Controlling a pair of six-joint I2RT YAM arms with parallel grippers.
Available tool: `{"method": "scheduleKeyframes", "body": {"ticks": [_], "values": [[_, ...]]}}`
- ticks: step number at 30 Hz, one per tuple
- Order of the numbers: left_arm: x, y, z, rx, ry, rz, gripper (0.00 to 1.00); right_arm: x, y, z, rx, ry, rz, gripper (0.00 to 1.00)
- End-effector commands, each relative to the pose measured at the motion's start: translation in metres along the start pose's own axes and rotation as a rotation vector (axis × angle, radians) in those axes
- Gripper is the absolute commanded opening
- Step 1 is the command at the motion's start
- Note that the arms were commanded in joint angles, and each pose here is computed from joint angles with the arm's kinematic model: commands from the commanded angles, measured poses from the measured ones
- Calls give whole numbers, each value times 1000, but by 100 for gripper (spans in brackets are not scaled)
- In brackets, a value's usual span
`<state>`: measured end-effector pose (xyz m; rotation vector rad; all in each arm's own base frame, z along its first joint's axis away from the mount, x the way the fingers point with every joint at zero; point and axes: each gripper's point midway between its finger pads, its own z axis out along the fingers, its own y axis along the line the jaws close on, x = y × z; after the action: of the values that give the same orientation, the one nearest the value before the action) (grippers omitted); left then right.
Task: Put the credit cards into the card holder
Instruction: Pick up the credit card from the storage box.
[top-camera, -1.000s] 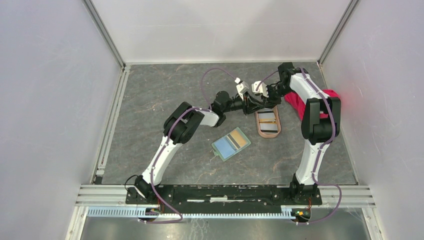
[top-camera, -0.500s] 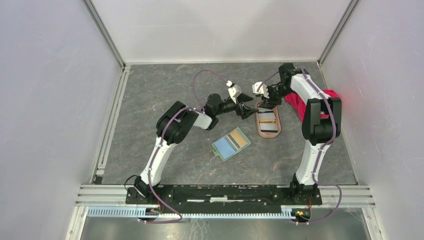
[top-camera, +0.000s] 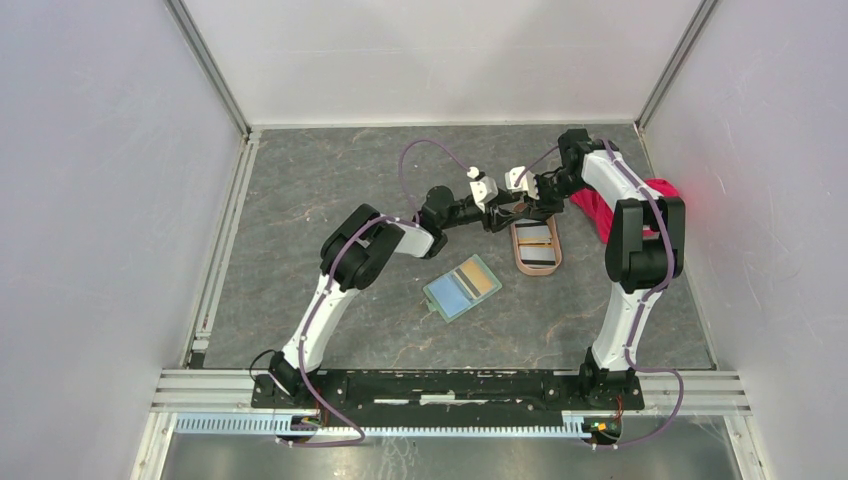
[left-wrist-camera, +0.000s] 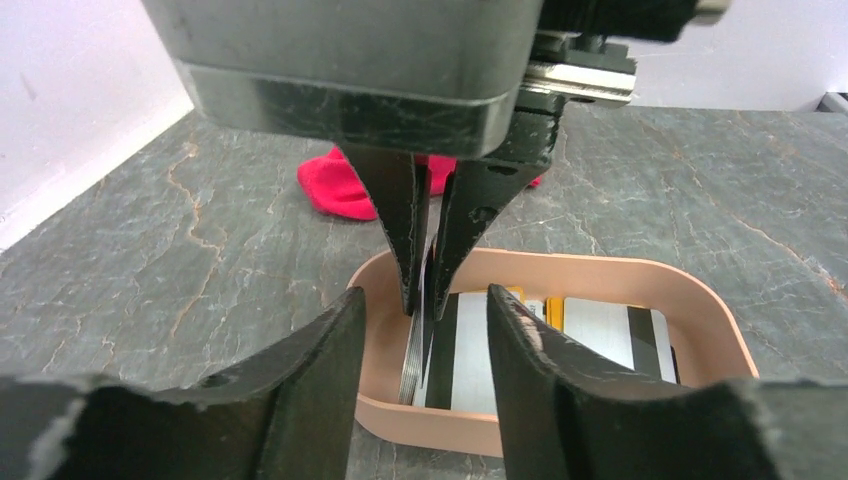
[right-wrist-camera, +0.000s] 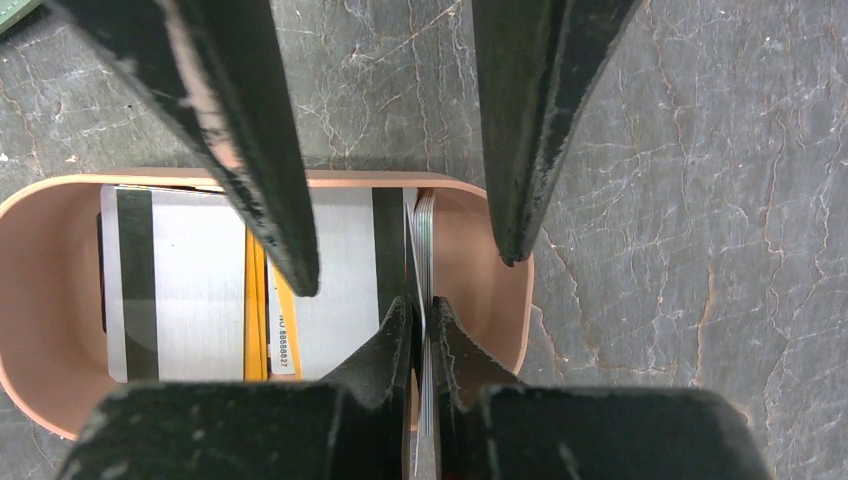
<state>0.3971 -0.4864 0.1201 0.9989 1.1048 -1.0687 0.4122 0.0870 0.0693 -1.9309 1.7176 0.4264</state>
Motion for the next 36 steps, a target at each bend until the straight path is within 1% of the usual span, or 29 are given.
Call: {"method": "scheduleKeyframes", "body": {"ticks": [1,3,4,8,18,21,25,28,29,33,36], "values": [[-7,3,9,27,-25,83,53,-23,24,-2,-85,-128,-206,7],[-8,0,10,39,-25,72,48,-24,22,-3,-81,-132,-201,7],[-8,-1,10,42,-24,71,47,-25,20,-4,-80,-134,-201,7],[-7,-1,14,36,-11,23,47,-28,19,-6,-79,-140,-201,7],[-6,-5,18,61,-3,20,45,-36,13,-14,-63,-153,-202,6],[-6,-7,18,73,-3,21,39,-38,11,-15,-57,-156,-204,6],[-5,-7,20,76,5,15,37,-38,13,-14,-65,-162,-199,6],[-2,-7,22,87,18,7,28,-37,14,-14,-69,-159,-198,6],[-4,-6,23,91,19,10,26,-37,14,-14,-67,-159,-198,6],[0,-6,26,107,35,1,26,-38,13,-14,-65,-161,-198,6],[1,-9,27,131,41,2,23,-38,12,-14,-64,-160,-197,6]]}}
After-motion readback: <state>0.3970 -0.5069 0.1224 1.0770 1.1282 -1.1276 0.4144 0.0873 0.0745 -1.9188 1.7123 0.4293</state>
